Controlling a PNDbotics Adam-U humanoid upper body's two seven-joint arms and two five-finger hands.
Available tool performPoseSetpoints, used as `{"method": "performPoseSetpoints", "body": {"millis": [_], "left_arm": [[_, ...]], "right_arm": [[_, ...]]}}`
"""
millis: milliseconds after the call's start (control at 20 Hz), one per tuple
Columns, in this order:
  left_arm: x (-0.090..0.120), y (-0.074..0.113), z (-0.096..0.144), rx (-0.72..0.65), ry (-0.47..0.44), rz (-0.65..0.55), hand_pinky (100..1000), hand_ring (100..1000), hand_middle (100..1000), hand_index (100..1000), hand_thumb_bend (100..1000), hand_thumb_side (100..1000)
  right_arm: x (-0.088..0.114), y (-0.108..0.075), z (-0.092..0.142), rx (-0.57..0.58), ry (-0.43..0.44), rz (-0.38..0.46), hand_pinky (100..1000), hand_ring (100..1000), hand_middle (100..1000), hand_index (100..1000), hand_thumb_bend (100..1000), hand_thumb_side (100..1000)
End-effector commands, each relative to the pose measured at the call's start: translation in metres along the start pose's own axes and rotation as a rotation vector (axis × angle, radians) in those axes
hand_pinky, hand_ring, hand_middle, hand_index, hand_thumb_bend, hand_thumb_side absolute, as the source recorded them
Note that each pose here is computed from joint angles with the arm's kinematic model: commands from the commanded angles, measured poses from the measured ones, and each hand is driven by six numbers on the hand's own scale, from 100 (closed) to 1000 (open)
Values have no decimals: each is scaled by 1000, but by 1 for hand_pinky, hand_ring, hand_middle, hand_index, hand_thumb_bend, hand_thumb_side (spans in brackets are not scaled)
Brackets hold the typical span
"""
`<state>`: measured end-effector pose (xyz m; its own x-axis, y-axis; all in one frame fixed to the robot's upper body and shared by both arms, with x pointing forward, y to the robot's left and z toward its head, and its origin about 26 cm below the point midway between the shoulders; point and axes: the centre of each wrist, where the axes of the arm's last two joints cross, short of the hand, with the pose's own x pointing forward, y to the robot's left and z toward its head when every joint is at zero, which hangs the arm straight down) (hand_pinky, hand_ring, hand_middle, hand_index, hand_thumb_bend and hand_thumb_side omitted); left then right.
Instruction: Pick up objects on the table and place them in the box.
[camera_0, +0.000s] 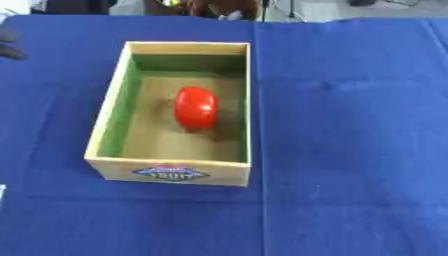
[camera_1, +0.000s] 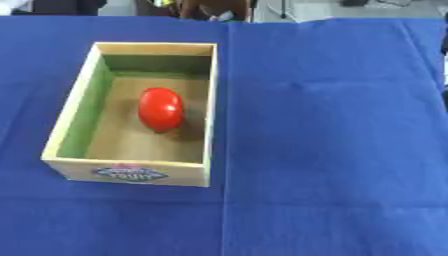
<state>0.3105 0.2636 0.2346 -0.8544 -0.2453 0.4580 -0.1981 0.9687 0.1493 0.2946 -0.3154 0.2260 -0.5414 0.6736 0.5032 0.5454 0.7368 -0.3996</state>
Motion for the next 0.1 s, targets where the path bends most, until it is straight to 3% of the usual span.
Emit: {"method": "performPoseSetpoints", "body": {"millis": [50,100], "left_arm": [[6,4,-5,4,-32,-14,527,597,671,889,110,968],[6,4,-5,4,-33,-14,526,597,671,889,110,968]], "right_arm": [[6,-6,-6,-21,-33,4,833,866,883,859,100,1000],[6,-6,-6,-22,-32,4,833,866,883,859,100,1000]]}}
